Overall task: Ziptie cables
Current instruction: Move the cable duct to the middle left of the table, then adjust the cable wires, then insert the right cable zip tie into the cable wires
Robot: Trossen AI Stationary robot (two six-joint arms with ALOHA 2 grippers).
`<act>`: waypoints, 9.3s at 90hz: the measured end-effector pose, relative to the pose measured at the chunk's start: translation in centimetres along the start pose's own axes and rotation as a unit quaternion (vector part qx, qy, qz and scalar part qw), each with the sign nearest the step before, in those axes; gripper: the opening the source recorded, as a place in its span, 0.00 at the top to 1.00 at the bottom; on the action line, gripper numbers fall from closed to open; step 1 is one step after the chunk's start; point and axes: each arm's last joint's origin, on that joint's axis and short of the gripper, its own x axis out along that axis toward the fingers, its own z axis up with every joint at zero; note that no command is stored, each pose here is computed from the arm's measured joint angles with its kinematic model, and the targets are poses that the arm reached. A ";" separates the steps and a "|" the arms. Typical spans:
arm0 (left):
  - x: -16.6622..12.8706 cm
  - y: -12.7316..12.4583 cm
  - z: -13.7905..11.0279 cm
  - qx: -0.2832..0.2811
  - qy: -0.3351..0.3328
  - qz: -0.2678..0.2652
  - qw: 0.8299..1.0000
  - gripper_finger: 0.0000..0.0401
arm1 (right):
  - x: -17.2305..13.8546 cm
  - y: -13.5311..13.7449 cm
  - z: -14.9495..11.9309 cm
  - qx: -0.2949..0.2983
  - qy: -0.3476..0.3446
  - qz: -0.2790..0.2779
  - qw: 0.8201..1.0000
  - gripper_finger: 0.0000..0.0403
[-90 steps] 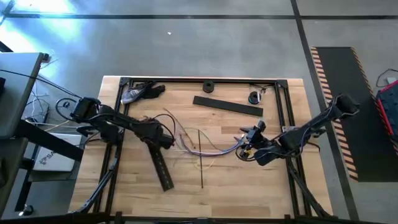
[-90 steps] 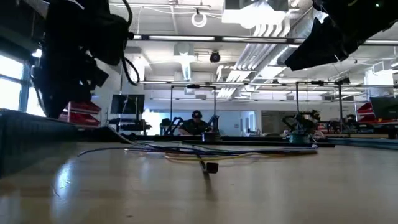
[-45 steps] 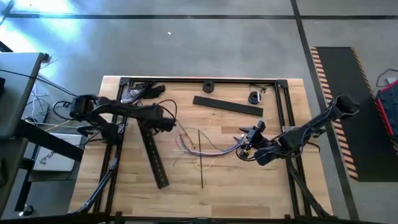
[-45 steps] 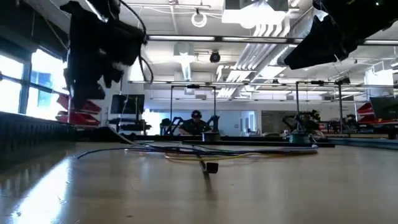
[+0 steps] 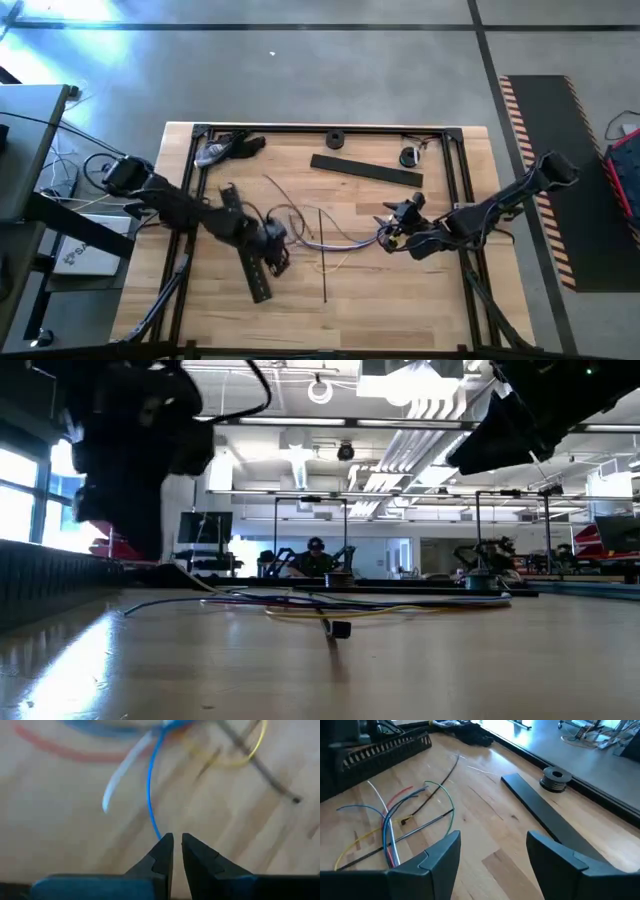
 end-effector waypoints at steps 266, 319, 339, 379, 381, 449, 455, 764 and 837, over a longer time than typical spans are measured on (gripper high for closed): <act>-2.3 4.8 7.2 0.145 -0.144 0.273 0.940 0.98 | 20.0 4.2 -1.2 -0.087 0.251 0.302 0.915 1.00; 0.7 2.2 8.1 0.201 -0.140 0.132 0.961 0.98 | 18.6 6.9 1.1 -0.142 0.196 0.374 0.895 1.00; 4.7 1.0 8.3 0.226 -0.102 0.037 0.968 0.98 | 14.2 4.8 4.3 -0.206 0.198 0.190 0.939 1.00; 3.2 0.8 5.9 0.242 0.011 -0.006 0.970 0.98 | 11.1 2.5 4.0 -0.168 0.167 0.194 0.952 1.00; 2.6 0.9 5.7 0.244 0.012 0.002 0.970 0.98 | 11.1 2.4 3.7 -0.165 0.166 0.196 0.952 1.00; 3.3 2.9 6.6 0.211 0.028 0.074 0.974 1.00 | 11.6 1.9 0.6 -0.101 0.157 0.215 0.959 1.00; 2.7 1.8 5.5 0.248 0.053 0.023 0.967 1.00 | 11.6 1.9 0.6 -0.101 0.157 0.215 0.959 1.00; -4.4 3.0 2.3 0.127 -0.192 0.167 0.959 1.00 | 19.3 2.3 4.2 -0.105 0.088 0.308 0.941 0.42; -5.1 2.8 -0.3 0.132 -0.211 0.206 0.946 1.00 | 30.8 2.7 4.3 -0.138 0.233 0.260 0.927 0.78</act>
